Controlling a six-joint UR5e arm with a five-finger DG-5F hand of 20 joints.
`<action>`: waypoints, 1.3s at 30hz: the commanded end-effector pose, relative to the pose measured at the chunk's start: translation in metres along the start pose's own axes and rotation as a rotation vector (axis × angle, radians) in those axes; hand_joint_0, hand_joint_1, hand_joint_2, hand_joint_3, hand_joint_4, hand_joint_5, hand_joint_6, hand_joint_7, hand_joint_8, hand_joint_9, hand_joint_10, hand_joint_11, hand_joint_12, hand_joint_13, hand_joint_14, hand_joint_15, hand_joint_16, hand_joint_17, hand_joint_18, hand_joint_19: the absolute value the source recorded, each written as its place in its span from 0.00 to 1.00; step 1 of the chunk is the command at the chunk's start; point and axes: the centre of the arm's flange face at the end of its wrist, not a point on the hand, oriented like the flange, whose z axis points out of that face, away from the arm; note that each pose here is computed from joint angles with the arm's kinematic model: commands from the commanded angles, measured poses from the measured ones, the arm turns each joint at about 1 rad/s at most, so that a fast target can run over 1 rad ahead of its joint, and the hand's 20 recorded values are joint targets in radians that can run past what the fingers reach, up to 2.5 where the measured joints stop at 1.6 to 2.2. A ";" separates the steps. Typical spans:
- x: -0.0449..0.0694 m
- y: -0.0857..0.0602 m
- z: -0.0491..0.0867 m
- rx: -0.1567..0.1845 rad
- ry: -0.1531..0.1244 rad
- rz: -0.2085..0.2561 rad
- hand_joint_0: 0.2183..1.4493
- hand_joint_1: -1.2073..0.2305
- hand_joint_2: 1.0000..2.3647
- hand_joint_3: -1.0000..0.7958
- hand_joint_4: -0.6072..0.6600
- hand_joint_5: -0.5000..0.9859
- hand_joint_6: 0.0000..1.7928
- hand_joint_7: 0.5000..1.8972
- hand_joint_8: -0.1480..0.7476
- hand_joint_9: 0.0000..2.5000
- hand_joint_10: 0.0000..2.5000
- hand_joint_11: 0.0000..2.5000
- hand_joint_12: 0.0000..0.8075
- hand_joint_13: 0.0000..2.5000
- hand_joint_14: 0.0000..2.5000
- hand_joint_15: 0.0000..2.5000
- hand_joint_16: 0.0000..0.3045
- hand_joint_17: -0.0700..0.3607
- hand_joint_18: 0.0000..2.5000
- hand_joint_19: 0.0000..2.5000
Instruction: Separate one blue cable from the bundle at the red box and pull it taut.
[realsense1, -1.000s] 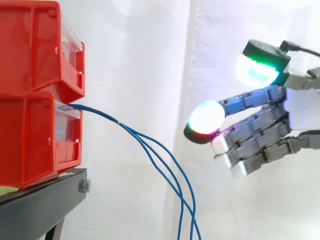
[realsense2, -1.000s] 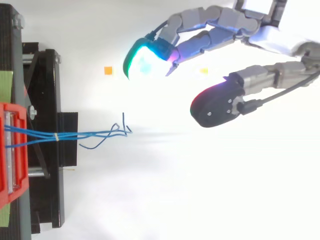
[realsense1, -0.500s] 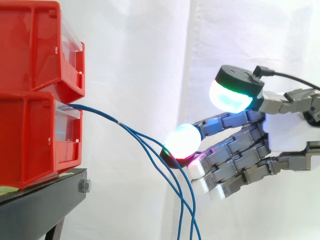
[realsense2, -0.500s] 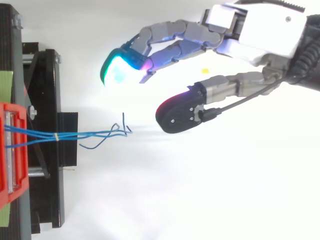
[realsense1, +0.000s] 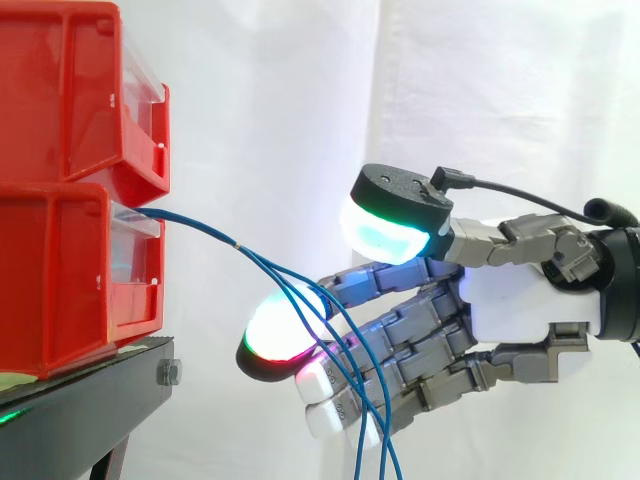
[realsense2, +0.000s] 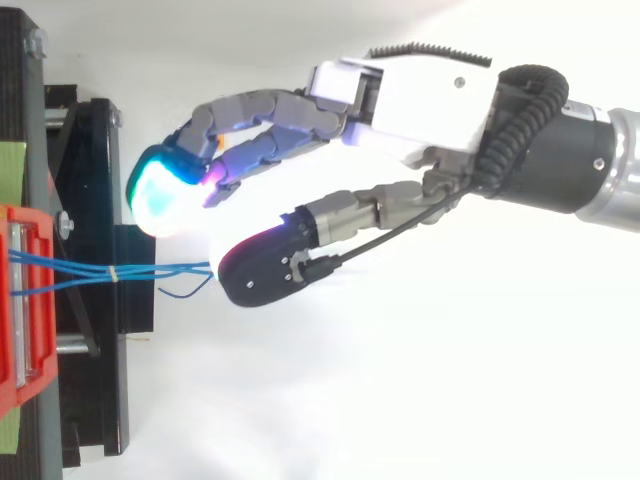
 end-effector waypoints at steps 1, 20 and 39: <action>0.005 -0.004 0.003 -0.005 0.009 0.005 0.27 0.44 0.00 0.29 0.65 0.20 0.28 0.26 0.49 0.25 0.01 0.19 0.46 0.25 0.01 0.16 0.16 0.41 0.17 0.22; 0.025 -0.035 0.021 -0.050 0.091 0.109 0.27 0.42 0.00 0.29 0.63 0.21 0.28 0.39 0.49 0.26 0.01 0.22 0.47 0.27 0.01 0.19 0.16 0.42 0.19 0.24; 0.017 -0.045 0.028 -0.056 0.099 0.121 0.28 0.42 0.00 0.30 0.61 0.21 0.28 0.44 0.48 0.27 0.01 0.25 0.48 0.30 0.01 0.23 0.17 0.43 0.21 0.26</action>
